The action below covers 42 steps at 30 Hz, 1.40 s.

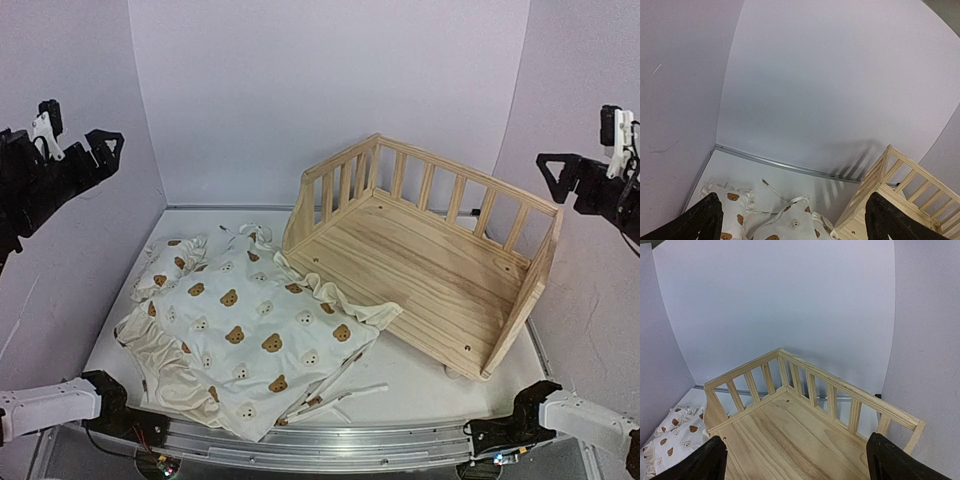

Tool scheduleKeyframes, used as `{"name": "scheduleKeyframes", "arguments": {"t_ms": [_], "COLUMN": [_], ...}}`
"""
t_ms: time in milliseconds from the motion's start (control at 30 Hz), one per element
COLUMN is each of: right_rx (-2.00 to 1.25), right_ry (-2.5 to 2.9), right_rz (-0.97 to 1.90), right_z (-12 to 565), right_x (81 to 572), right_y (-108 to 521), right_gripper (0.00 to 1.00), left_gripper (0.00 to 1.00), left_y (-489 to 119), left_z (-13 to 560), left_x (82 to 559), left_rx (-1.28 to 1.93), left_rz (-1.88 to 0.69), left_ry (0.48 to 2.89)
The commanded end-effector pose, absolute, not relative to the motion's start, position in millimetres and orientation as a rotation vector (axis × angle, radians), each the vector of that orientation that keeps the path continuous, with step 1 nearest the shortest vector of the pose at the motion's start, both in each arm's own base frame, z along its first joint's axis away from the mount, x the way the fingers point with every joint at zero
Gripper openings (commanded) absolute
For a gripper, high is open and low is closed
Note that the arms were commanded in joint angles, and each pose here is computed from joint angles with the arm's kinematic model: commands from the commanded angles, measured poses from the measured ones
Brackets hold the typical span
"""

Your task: Set up the pet bed

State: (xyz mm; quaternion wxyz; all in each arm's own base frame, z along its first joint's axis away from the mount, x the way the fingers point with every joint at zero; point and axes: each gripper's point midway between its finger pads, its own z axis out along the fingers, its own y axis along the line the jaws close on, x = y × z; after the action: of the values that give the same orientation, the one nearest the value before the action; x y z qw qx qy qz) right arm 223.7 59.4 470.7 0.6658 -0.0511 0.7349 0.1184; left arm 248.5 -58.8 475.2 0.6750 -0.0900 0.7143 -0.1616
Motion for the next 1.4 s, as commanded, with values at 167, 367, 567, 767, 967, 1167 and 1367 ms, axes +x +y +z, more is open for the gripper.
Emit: {"name": "scheduleKeyframes", "arguments": {"t_ms": [167,367,567,767,967,1167,1367], "right_rx": [-0.251,-0.526,-0.873,-1.165,-1.277,-1.246,-1.17], "right_ry": [1.851,2.034,2.18,2.155,2.067,1.975,1.941], "right_rz": [0.453,0.526,0.471,0.251,0.119,0.034,0.176], "right_z": [420,347,238,143,95,95,157], "right_x": [279,288,257,223,211,227,219], "right_y": [139,261,398,494,550,579,589], "right_gripper": [0.98,0.98,0.98,0.98,0.98,0.98,0.98], "left_gripper": [0.99,0.99,0.99,0.99,0.99,0.99,0.99], "left_y": [-53,-59,-66,-73,-86,-92,-95], "left_z": [414,328,237,196,196,209,225], "left_x": [283,318,337,328,315,308,307], "left_rx": [-0.233,-0.234,-0.245,-0.219,-0.162,-0.13,-0.104], "left_rz": [-0.395,-0.409,-0.444,-0.484,-0.569,-0.62,-0.64], "left_ry": [1.712,1.944,2.185,2.284,2.28,2.239,2.198]}}
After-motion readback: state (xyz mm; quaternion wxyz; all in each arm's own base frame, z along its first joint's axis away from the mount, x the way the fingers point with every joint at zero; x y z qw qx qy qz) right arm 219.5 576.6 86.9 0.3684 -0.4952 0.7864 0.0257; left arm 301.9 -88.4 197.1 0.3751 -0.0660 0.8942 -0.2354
